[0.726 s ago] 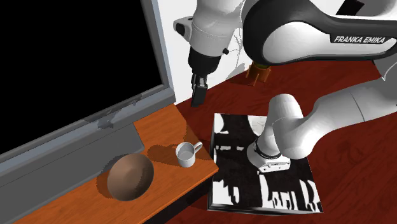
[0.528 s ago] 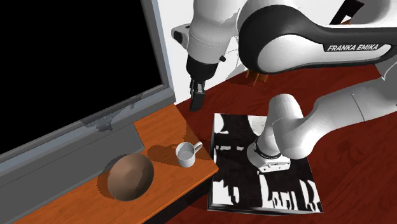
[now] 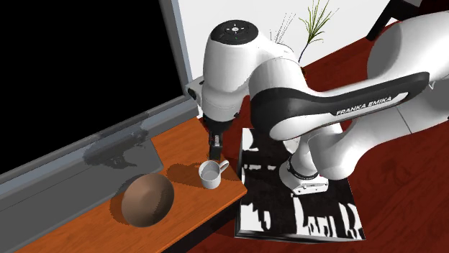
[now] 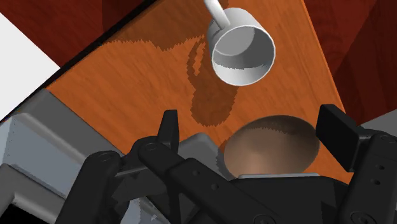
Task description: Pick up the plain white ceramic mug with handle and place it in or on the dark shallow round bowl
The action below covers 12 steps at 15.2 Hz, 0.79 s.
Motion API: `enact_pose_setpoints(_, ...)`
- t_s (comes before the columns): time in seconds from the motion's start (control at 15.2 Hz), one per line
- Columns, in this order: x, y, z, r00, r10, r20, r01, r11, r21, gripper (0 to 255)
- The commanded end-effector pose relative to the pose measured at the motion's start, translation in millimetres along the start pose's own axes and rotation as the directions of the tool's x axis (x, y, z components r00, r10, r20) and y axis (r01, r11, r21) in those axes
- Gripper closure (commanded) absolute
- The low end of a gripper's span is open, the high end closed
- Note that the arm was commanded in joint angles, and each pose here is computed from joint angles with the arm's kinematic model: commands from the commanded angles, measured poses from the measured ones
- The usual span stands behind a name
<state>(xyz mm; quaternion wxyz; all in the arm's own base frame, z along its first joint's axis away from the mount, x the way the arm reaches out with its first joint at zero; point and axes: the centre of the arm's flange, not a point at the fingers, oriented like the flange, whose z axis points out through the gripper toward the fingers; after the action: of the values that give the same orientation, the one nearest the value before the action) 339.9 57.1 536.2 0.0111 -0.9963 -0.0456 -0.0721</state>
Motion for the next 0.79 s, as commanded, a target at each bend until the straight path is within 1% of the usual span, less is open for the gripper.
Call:
enact_pose_setpoints(0.0, 3, -10, 25, 1.0, -0.001, 0.013, 0.002, 1.0, -0.005, 0)
enact_pose_setpoints(0.59, 10, -63, 134, 0.997, -0.01, 0.076, 0.012, 1.0, -0.025, 0)
enact_pose_setpoints(0.73, 10, -66, 144, 0.997, -0.01, 0.079, 0.012, 1.0, -0.026, 0)
